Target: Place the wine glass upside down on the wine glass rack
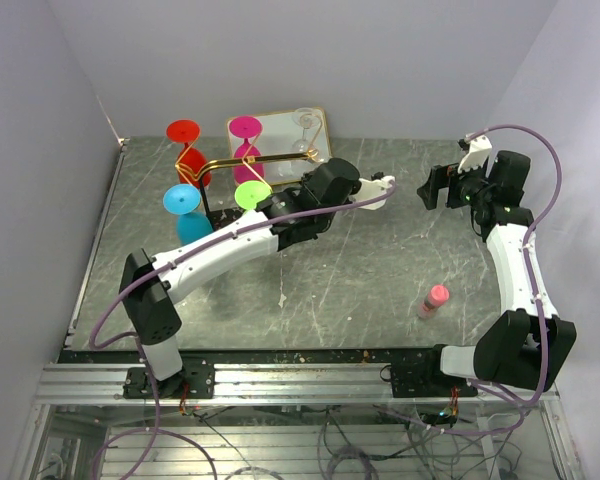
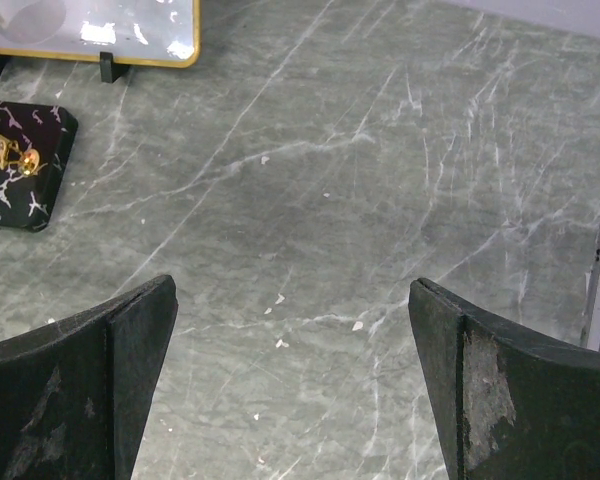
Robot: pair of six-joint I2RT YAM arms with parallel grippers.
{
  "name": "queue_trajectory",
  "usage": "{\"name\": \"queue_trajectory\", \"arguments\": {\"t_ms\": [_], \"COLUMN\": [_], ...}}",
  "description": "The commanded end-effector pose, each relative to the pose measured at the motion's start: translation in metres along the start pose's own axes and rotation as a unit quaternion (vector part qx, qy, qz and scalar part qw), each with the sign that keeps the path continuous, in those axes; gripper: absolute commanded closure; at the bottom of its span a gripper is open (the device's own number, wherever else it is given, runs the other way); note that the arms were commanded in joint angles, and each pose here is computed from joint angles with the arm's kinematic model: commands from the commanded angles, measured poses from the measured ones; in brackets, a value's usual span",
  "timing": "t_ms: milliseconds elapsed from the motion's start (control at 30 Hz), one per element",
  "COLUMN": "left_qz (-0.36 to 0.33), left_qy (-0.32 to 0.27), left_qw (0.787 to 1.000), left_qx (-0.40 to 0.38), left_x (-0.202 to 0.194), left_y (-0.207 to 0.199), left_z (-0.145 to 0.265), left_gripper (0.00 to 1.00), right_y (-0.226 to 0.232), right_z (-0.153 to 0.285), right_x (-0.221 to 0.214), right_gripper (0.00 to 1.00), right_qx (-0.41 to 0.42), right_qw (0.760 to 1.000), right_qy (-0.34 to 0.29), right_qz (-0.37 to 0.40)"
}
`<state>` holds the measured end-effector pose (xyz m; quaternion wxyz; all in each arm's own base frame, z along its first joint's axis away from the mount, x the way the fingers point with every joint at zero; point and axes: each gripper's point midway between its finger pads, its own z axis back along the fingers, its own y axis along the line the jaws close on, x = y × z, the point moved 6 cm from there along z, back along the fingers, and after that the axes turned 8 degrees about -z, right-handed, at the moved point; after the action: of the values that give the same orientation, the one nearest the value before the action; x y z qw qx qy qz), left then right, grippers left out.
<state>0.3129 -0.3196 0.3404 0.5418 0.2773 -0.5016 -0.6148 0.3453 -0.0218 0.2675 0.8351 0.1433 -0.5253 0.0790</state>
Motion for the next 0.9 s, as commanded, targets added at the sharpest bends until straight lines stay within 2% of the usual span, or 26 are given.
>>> {"name": "queue_trajectory", "arguments": {"t_ms": [0,867], "left_qz": [0.038,0.065], "left_qy": [-0.013,-0.04], "left_qw": [0.998,0.996], "left_qx": [0.045,0.035], "left_x": [0.011,0.022], "left_y": [0.023,0.022], "left_z": [0.008,0.01], "left_gripper": [0.93,0.93], "right_y": [0.0,0.0], "right_z": [0.004,0.002], "right_x": [-0.001,-0.005], "right_gripper": [0.01,0.0], "right_qx": [0.004,0.017], "right_qw": [1.0,1.0], "right_qy": [-0.005,0.002], "right_qz": [0.003,-0.002]}}
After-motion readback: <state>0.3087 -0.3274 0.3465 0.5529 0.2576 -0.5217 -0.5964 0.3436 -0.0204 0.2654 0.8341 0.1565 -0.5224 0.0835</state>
